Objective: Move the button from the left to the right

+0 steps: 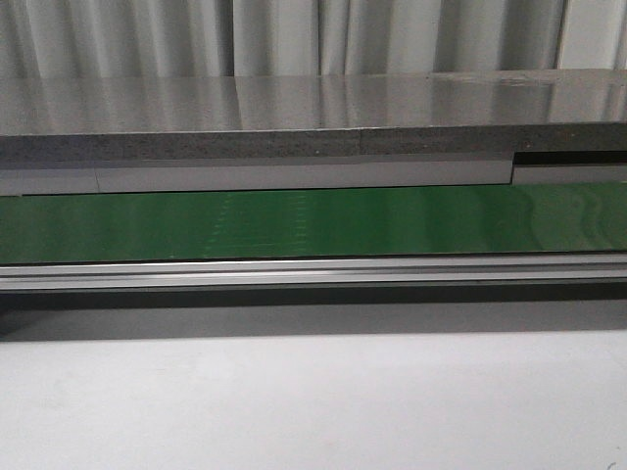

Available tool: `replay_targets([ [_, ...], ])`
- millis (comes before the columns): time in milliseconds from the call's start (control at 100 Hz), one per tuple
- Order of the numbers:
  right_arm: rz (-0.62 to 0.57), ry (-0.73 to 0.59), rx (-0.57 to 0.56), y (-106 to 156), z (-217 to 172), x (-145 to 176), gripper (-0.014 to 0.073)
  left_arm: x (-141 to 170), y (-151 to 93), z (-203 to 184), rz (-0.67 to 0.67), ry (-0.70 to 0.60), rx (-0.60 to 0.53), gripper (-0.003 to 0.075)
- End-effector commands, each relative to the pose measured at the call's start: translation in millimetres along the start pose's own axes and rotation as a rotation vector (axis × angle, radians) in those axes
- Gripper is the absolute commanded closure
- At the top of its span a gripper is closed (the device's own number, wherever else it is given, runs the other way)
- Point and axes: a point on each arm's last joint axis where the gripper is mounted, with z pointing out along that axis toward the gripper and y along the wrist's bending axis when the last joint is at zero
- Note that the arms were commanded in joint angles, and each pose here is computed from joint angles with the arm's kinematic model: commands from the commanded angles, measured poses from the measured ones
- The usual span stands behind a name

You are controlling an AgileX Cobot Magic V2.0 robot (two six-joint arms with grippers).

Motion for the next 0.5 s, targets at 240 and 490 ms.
replay_targets([
  [240,0.003,-0.116,-0.01,1.1,-2.8,-13.4,0.0662,17.0,-0.4,-8.5,-0.003,-0.183,-0.001,0.074],
  [490,0.003,-0.116,-0.01,1.1,-2.8,-13.4,0.0662,27.8,-1.0,-5.9,0.012,-0.28,-0.002,0.074],
])
